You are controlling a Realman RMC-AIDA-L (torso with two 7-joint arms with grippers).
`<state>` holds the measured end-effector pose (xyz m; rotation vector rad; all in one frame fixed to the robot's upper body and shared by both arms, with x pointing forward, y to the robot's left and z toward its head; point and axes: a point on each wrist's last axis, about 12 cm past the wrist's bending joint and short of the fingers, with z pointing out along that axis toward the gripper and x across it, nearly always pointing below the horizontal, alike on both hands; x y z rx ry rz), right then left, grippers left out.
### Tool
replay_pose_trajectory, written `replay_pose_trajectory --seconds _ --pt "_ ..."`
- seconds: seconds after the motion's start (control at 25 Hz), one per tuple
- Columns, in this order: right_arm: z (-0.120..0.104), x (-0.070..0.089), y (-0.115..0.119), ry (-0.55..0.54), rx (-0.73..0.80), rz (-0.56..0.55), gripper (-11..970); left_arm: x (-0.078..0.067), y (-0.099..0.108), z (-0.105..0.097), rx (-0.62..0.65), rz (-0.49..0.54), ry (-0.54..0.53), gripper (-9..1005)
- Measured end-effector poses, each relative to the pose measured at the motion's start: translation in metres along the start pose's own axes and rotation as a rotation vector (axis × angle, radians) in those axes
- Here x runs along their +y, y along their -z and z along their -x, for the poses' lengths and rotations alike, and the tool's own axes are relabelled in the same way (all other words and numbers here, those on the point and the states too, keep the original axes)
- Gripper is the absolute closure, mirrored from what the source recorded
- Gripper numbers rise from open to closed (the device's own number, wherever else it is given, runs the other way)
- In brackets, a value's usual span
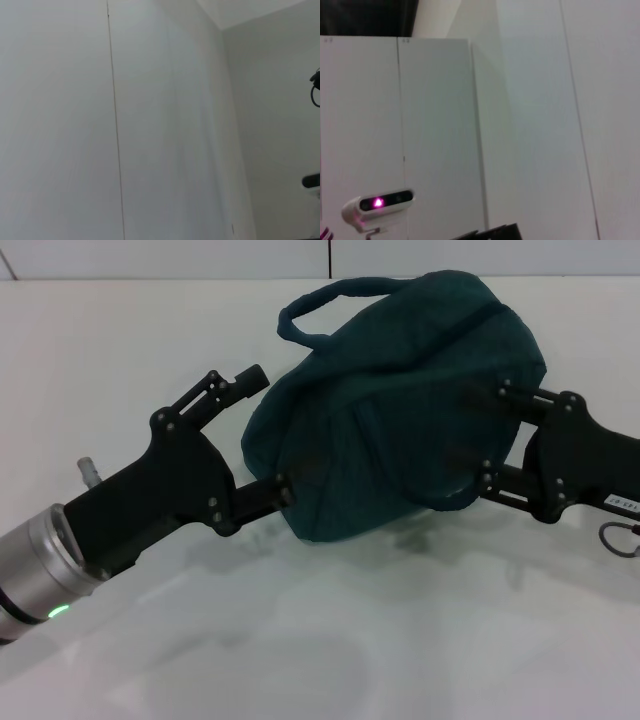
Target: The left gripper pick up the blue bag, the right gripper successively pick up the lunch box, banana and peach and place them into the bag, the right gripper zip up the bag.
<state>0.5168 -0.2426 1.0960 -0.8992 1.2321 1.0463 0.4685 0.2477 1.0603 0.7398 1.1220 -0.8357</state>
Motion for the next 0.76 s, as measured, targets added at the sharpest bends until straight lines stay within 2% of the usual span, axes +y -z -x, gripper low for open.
replay_pose_trajectory --seconds 0.76 --pt "0.0000 -0.0002 -0.0005 0.028 -0.003 -0.006 340 -0.0028 0.0022 -0.0031 0.002 0.025 0.023 143"
